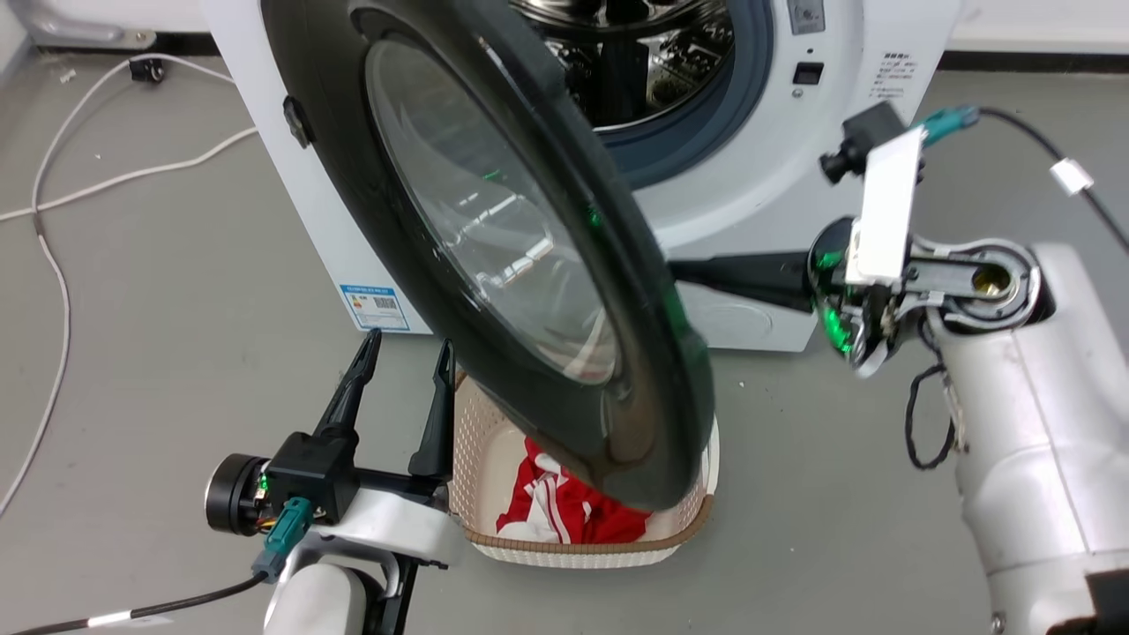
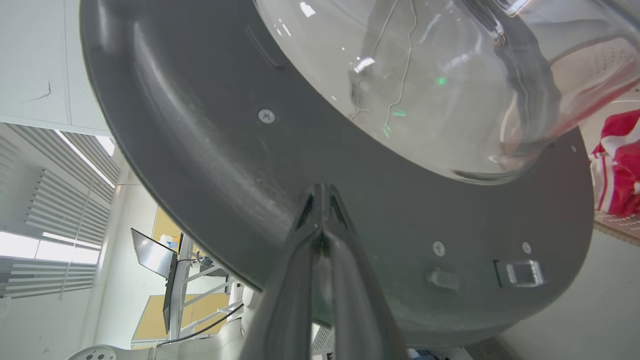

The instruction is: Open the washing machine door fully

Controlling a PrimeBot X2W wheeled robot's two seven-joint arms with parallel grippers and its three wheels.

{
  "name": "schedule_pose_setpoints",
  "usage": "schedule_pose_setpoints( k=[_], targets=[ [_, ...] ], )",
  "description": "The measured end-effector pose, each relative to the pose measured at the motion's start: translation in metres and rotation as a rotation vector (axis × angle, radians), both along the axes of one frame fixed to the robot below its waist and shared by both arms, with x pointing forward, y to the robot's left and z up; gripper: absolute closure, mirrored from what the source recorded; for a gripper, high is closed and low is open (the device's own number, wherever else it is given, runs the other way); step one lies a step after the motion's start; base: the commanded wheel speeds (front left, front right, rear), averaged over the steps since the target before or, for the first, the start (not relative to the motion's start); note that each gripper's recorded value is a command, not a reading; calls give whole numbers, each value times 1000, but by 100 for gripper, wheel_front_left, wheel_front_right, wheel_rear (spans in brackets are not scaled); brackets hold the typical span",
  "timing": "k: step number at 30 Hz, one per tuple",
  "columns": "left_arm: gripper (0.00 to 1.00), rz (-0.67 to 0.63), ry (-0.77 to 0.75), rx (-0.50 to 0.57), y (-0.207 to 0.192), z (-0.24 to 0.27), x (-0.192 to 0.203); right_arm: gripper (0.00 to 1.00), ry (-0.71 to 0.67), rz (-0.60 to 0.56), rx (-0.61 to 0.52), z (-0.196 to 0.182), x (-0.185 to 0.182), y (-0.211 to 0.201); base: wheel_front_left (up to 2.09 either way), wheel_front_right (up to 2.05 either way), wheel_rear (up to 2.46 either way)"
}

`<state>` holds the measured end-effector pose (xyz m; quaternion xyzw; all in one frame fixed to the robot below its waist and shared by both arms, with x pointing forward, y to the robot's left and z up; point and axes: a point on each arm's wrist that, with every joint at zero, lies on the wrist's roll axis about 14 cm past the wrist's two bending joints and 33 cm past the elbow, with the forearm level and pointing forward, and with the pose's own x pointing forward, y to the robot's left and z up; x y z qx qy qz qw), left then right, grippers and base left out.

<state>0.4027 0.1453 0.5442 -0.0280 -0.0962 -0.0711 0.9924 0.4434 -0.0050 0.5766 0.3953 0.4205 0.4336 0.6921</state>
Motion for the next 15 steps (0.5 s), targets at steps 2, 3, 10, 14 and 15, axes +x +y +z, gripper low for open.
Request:
schedule_pose_setpoints(
  k=[2,3,10,14,15],
  targets=[
    [0,5,-1,-1,1,1,-3,100,4,19,2,-2,-8,4,0,0,0],
    [0,7,3,-1,2,-1,-4,100,7,34,9,-3,-12,7,0,0,0],
    [0,12,-5,-7,3,3,-7,100,23,115,49,-7,-39,35,0,0,0],
    [0,12,-9,-8,2,4,-7,100,26,132,66,-7,-48,45,0,0,0],
    [0,12,-8,-8,2,4,-7,100,28,135,68,-7,-50,47,0,0,0]
  ],
)
